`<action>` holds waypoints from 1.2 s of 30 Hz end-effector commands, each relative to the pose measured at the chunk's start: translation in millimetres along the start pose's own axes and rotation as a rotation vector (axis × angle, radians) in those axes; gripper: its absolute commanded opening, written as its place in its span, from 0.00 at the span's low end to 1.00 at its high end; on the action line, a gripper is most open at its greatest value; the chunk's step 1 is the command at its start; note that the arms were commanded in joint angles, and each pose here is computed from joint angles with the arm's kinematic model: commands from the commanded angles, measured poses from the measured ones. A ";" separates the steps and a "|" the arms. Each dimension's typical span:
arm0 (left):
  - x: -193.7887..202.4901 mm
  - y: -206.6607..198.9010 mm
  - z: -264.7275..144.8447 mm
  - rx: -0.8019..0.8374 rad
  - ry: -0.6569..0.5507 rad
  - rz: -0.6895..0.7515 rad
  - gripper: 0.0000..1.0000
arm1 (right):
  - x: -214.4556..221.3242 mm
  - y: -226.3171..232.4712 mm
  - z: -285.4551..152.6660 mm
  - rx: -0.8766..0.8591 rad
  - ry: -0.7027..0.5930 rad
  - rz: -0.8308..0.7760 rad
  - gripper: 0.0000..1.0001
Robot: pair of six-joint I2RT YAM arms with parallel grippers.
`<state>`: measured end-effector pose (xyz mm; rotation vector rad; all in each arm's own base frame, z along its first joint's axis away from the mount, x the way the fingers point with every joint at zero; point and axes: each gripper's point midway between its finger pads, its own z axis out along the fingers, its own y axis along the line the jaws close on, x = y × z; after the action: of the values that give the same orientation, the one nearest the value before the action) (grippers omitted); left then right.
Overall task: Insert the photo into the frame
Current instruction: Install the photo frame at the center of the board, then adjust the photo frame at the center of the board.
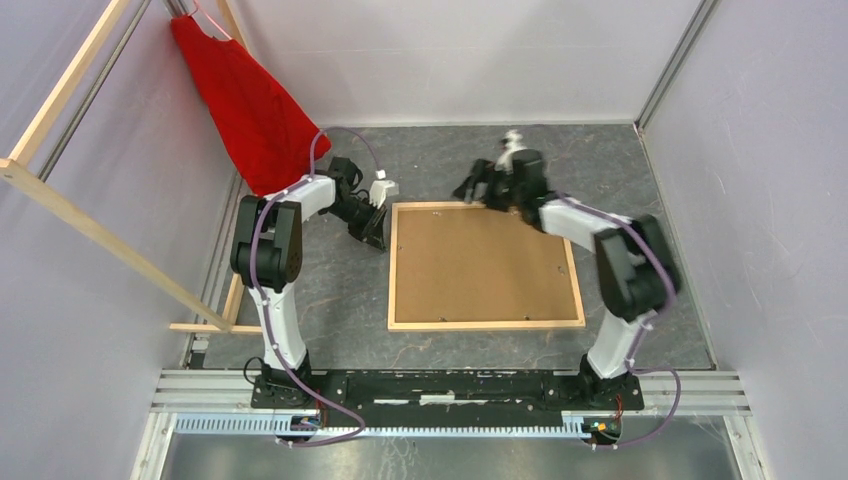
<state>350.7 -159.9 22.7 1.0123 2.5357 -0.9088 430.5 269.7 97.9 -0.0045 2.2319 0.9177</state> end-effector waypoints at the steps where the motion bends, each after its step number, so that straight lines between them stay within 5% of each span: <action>1: 36.1 -2.1 -4.9 -0.068 0.118 0.115 0.24 | -53.3 -88.0 -89.9 0.366 -0.240 0.005 0.98; 5: 58.4 -11.8 3.3 -0.082 0.180 0.157 0.24 | -56.4 -160.6 -159.3 0.626 -0.358 0.084 0.98; 9: 68.1 -27.1 11.8 -0.068 0.210 0.192 0.24 | -42.6 -196.2 -174.9 0.673 -0.367 0.159 0.98; 19: 94.2 -72.2 38.8 -0.025 0.310 0.305 0.24 | -22.5 -190.2 -97.9 0.409 -0.212 0.265 0.98; 26: 98.4 -127.8 69.9 0.090 0.363 0.414 0.26 | -42.7 -121.8 -12.7 0.208 -0.093 0.165 0.98; 31: 114.1 -176.2 86.4 0.206 0.434 0.509 0.39 | -50.6 -96.3 38.5 0.154 -0.025 0.103 0.98; 36: 113.9 -186.1 66.4 0.250 0.467 0.533 0.56 | -76.4 -102.6 38.1 0.207 -0.061 0.047 0.98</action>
<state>111.2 -242.7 18.6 2.0049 2.4361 -1.0088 548.7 182.5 52.0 0.2258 2.2006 0.6438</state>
